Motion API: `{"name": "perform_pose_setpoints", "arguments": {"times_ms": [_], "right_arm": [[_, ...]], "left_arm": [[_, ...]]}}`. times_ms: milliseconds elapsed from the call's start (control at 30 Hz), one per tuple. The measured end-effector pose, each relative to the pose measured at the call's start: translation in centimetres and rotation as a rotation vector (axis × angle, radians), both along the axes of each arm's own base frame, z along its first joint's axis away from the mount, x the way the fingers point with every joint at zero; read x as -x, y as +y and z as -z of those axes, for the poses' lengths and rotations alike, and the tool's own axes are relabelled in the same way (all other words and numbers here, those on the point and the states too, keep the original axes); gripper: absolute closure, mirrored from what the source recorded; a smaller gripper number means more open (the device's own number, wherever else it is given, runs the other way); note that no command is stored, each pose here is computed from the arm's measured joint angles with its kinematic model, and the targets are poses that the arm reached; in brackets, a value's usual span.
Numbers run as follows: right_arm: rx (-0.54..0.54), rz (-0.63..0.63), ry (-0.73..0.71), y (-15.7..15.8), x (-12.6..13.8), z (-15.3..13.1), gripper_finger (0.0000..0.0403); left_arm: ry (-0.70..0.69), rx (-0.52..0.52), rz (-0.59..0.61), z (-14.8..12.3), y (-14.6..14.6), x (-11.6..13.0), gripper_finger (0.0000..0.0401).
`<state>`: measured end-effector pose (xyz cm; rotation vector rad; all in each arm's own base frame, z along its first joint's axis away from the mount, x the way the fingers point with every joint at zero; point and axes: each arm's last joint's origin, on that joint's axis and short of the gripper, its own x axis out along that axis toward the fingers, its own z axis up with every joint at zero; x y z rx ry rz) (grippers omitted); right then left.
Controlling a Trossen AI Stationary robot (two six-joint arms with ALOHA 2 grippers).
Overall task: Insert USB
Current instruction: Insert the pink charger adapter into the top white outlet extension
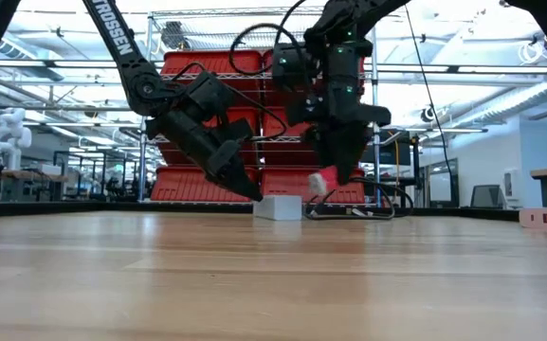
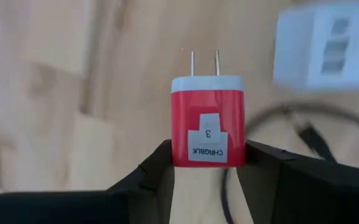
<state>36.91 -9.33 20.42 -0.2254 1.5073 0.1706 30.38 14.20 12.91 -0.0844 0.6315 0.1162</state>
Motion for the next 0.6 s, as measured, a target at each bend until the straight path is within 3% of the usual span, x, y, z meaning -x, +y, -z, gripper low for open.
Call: {"name": "perform_pose_setpoints", "arguments": {"times_ms": [167, 333, 600], "right_arm": [[0.088, 0.027, -0.005, -0.1, -0.4, -1.4, 0.0284], [0.042, 0.021, -0.050, 0.0, -0.8, -2.2, 0.0284], [-0.013, 0.049, -0.073, 0.1, -0.7, -2.5, 0.0284]], "left_arm": [[-0.004, -0.002, 0.000, 0.0, 0.0, 0.0, 0.0393], [-0.014, 0.038, 0.000, -0.1, -0.4, -0.2, 0.0393], [-0.105, 0.078, 0.126, -2.7, -2.1, -0.4, 0.0393]]}}
